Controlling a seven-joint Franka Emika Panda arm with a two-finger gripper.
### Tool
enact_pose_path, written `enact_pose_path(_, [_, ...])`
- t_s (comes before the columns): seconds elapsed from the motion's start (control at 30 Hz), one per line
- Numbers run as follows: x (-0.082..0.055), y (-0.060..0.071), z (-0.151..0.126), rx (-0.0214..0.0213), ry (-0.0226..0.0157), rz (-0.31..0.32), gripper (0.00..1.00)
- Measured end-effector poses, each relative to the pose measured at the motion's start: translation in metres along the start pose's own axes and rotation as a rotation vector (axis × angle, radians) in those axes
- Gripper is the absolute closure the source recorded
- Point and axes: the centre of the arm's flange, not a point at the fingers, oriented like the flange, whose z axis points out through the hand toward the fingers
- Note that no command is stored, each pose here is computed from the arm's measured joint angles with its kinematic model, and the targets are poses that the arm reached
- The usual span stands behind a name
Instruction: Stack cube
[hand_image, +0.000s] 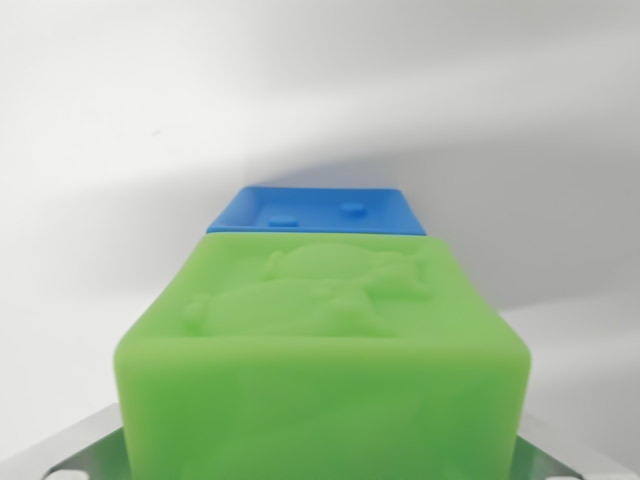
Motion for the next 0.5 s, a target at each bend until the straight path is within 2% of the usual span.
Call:
enact_pose_path(0.3, [-0.0002, 0.0002, 0.0047, -0.0004, 0.0, 0.0, 1.0])
enact_pose_path(0.33, [-0.0002, 0.0002, 0.0047, -0.0003, 0.0, 0.0, 0.0])
enact_pose_path(0.5, [-0.0001, 0.0001, 0.0047, 0.0, 0.0003, 0.0, 0.0])
